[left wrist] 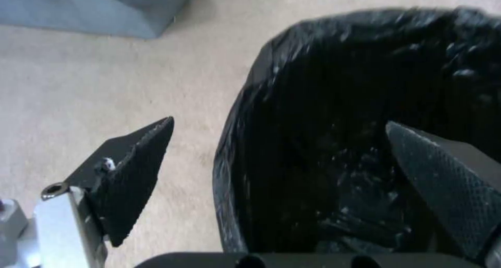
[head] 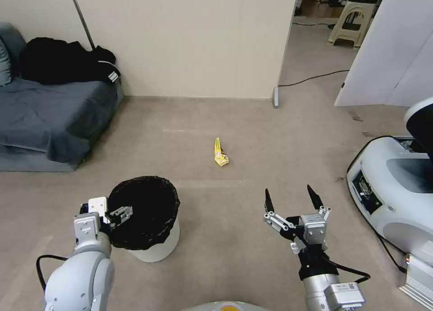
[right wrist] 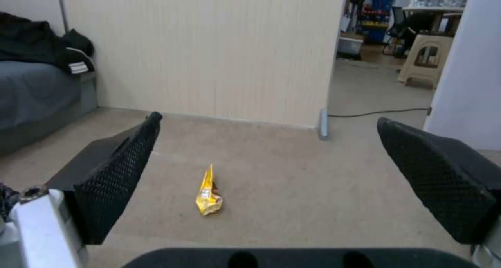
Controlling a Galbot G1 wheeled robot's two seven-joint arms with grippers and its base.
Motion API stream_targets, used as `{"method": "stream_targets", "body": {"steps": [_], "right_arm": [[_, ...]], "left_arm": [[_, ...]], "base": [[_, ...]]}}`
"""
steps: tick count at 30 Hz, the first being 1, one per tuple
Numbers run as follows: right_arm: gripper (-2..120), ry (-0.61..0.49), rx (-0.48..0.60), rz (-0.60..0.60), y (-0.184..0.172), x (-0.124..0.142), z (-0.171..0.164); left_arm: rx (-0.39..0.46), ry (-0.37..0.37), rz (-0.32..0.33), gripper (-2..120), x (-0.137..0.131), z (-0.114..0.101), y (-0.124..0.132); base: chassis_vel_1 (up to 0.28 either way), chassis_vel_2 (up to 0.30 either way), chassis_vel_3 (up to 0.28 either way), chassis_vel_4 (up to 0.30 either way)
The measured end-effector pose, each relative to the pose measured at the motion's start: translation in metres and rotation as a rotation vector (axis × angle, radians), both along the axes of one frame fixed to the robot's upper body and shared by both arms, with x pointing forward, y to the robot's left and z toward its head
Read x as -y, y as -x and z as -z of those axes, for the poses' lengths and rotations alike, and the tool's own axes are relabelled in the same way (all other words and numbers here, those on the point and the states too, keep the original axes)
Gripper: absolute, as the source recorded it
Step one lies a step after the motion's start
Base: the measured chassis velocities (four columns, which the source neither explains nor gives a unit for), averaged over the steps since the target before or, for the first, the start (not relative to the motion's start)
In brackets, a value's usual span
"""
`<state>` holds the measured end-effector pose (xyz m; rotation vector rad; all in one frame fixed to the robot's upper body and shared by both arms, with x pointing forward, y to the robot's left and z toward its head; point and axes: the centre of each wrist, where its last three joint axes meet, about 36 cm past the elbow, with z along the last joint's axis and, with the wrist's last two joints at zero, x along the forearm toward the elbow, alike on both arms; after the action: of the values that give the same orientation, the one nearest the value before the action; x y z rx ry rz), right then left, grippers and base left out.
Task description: Pick up the trash bin, then pick up the garbage from the floor and place it into the trash bin.
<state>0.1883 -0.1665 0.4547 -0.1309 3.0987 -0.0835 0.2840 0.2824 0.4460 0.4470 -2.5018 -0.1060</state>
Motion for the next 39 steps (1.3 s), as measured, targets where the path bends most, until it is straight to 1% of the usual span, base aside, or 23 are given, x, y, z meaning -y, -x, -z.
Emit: {"method": "stream_targets", "body": {"steps": [2, 4, 5, 7, 12, 14, 19, 22, 23, 26, 27, 28, 29, 30, 31, 33, 34, 36, 37, 39], "right_arm": [[100, 0.000, 0.000, 0.000, 0.000, 0.000, 0.000], [100, 0.000, 0.000, 0.000, 0.000, 0.000, 0.001], [100, 0.000, 0.000, 0.000, 0.000, 0.000, 0.001], [100, 0.000, -0.001, -0.001, 0.000, 0.000, 0.002], [100, -0.003, -0.003, -0.003, 0.000, -0.001, 0.003], [100, -0.003, -0.003, -0.004, 0.000, -0.001, 0.003], [100, -0.003, -0.003, -0.005, 0.000, -0.002, 0.003], [100, -0.005, -0.006, -0.009, 0.001, -0.003, 0.004], [100, -0.005, -0.006, -0.009, 0.001, -0.003, 0.004], [100, -0.006, -0.008, -0.012, 0.001, -0.004, 0.006], [100, -0.006, -0.008, -0.012, 0.001, -0.004, 0.006], [100, -0.006, -0.008, -0.012, 0.001, -0.004, 0.006], [100, -0.006, -0.008, -0.012, 0.001, -0.004, 0.006], [100, -0.006, -0.007, -0.012, 0.001, -0.004, 0.006], [100, -0.006, -0.007, -0.012, 0.001, -0.004, 0.006], [100, -0.005, -0.006, -0.012, 0.001, -0.004, 0.006], [100, -0.005, -0.006, -0.012, 0.001, -0.004, 0.006], [100, -0.005, -0.007, -0.013, 0.001, -0.004, 0.006], [100, -0.005, -0.007, -0.013, 0.001, -0.004, 0.006], [100, -0.006, -0.007, -0.015, 0.001, -0.004, 0.006]], "left_arm": [[-0.009, 0.000, -0.009, 98, -0.002, 0.004, -0.001], [-0.022, -0.006, -0.041, 99, -0.005, 0.010, -0.002], [-0.022, -0.006, -0.041, 99, -0.005, 0.010, -0.002], [-0.025, -0.007, -0.067, 99, -0.008, 0.012, -0.002], [-0.033, -0.007, -0.092, 100, -0.014, 0.017, -0.004], [-0.046, -0.002, -0.105, 100, -0.018, 0.022, -0.005], [-0.066, 0.018, -0.112, 100, -0.021, 0.032, -0.006], [-0.080, 0.050, -0.115, 99, -0.020, 0.039, -0.006], [-0.080, 0.050, -0.115, 99, -0.020, 0.039, -0.006], [-0.093, 0.090, -0.114, 97, -0.019, 0.047, -0.007], [-0.093, 0.090, -0.114, 97, -0.019, 0.047, -0.007], [-0.096, 0.103, -0.119, 95, -0.019, 0.049, -0.008], [-0.101, 0.117, -0.131, 89, -0.019, 0.053, -0.009], [-0.102, 0.127, -0.137, 86, -0.019, 0.055, -0.010], [-0.102, 0.127, -0.137, 86, -0.019, 0.055, -0.010], [-0.115, 0.135, -0.150, 75, -0.020, 0.061, -0.010], [-0.115, 0.135, -0.150, 75, -0.020, 0.061, -0.010], [-0.119, 0.146, -0.154, 64, -0.020, 0.063, -0.010], [-0.119, 0.146, -0.154, 64, -0.020, 0.063, -0.010], [-0.117, 0.174, -0.160, 54, -0.020, 0.064, -0.010]], "base": [[0.000, 0.000, 0.000, 0.000], [0.000, 0.000, 0.000, 0.000], [0.000, 0.000, 0.000, 0.000], [0.000, 0.000, 0.000, 0.000], [0.000, 0.000, 0.000, 0.000], [0.000, 0.000, 0.000, 0.000], [0.000, 0.000, 0.000, 0.000], [0.000, 0.000, 0.000, 0.000], [0.000, 0.000, 0.000, 0.000], [0.000, 0.000, 0.000, 0.000], [0.000, 0.000, 0.000, 0.000], [0.000, 0.000, 0.000, 0.000], [0.000, 0.000, 0.000, 0.000], [0.000, 0.000, 0.000, 0.000], [0.000, 0.000, 0.000, 0.000], [0.000, 0.000, 0.000, 0.000], [0.000, 0.000, 0.000, 0.000], [0.000, 0.000, 0.000, 0.000], [0.000, 0.000, 0.000, 0.000], [0.000, 0.000, 0.000, 0.000]]}}
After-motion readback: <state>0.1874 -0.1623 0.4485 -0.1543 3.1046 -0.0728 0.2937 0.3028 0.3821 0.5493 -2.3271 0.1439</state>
